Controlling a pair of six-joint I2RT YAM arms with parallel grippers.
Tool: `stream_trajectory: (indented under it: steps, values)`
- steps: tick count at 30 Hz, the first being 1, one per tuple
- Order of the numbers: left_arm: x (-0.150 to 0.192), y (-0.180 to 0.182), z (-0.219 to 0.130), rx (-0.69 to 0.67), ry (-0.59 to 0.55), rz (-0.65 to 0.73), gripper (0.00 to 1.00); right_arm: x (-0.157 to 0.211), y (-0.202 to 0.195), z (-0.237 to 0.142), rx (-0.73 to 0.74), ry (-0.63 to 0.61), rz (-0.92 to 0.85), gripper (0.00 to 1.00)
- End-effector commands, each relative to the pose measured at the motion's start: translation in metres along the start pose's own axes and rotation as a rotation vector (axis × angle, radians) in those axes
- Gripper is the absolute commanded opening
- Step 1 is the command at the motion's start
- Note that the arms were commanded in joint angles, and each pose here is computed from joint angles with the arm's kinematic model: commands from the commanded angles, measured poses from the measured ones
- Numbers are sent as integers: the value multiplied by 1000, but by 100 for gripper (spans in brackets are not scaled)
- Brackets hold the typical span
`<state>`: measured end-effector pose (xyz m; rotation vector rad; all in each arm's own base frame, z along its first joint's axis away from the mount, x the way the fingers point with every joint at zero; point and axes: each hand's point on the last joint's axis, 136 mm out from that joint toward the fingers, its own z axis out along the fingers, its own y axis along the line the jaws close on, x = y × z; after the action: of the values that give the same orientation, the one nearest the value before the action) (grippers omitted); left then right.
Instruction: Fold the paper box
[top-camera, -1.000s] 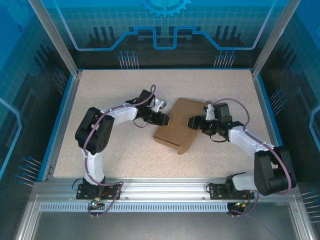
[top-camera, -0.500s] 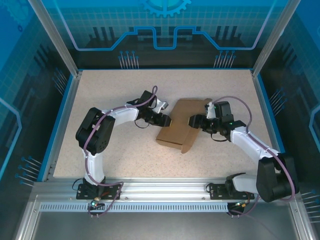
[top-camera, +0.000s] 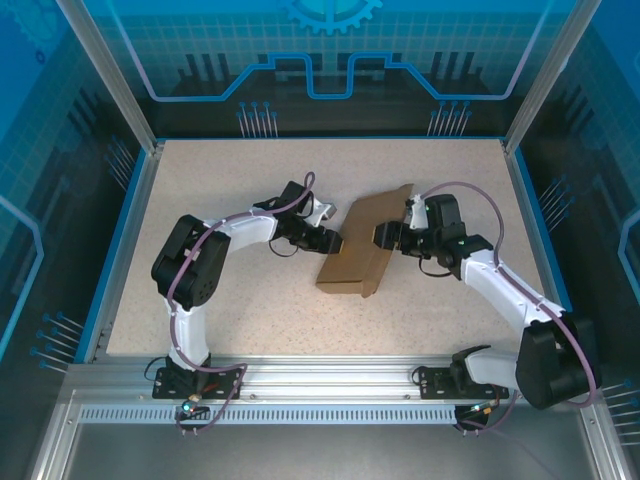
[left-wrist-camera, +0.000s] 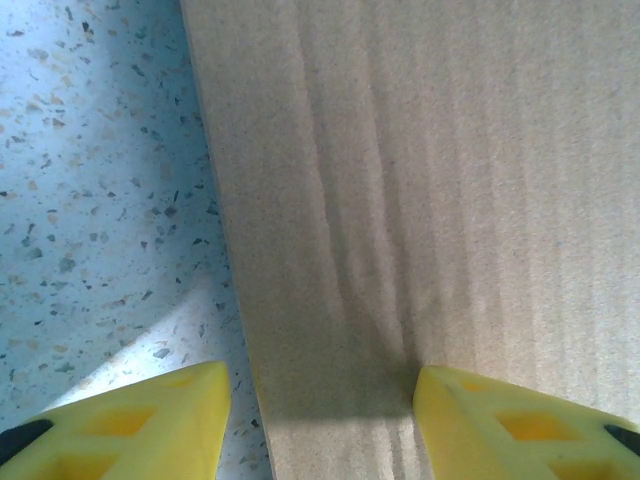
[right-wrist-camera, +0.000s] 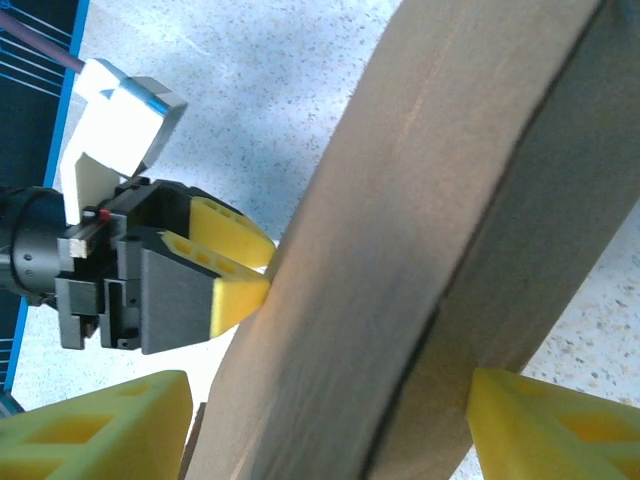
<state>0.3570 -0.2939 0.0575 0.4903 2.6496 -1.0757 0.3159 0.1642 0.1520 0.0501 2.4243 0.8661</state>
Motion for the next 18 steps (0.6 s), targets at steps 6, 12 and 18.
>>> stream_trajectory:
  steps: [6, 12, 18]
  values:
    - [21, -17, 18, 44, 81, 13, 55, 13, 39, 1, -106, 76, -67, 72]
    - [16, -19, 17, 42, 78, 22, 55, 18, 38, 4, -65, 99, -76, 71]
    - [13, -20, 16, 39, 79, 30, 55, 13, 33, 5, 59, 117, -107, 64]
